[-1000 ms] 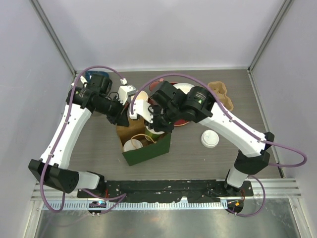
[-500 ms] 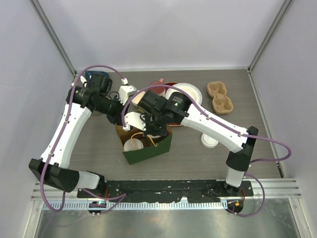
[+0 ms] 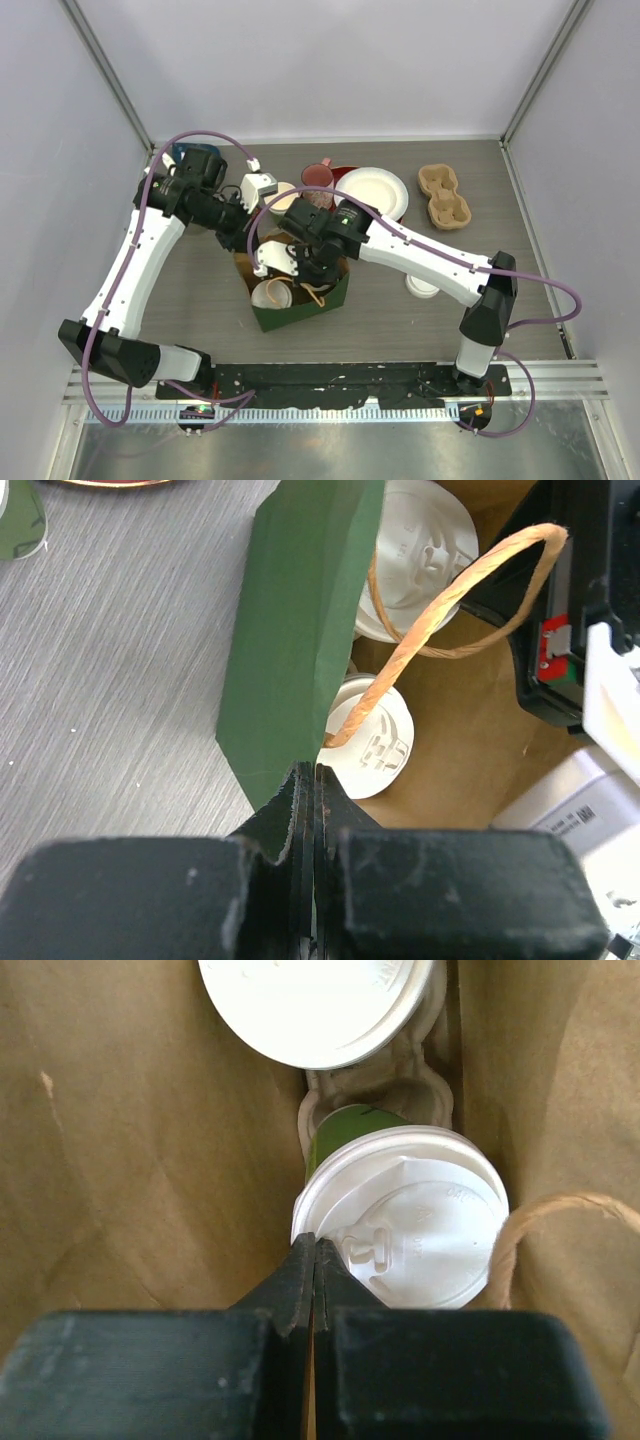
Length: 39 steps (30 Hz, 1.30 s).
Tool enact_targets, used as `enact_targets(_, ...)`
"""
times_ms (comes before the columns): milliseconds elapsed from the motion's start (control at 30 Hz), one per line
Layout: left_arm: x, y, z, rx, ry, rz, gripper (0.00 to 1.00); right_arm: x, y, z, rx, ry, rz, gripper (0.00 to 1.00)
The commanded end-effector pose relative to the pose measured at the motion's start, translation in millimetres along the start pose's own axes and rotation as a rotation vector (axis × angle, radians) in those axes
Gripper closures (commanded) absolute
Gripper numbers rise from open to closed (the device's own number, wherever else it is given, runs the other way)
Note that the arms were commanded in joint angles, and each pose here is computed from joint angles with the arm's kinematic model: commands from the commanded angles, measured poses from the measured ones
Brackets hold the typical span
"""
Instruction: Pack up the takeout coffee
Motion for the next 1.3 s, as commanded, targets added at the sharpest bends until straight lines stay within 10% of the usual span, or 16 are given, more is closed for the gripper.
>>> enact_targets(0,-5.6,-2.6,-10.4,0.044,0.041,-0.011,1.0,-14.5,-7.3,-2.0,-0.011,0.049,-0.089,0.99)
enact_targets(1267,-4.7,-5.9,-8.3,0.071,0.042,-0.013,1.0,15.8,-0.9,1.6,0.081,-0.039,-0.182,0.99)
Point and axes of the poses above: each gripper's point midway between its finger pads, its own x axis out along the fingers, its own z axis along the line the jaws close on, y = z × x, the point moved 2 cm from there along -x, back along the fingers, and after that the axes turned 14 degrees about -x, right-handed, at the moved point
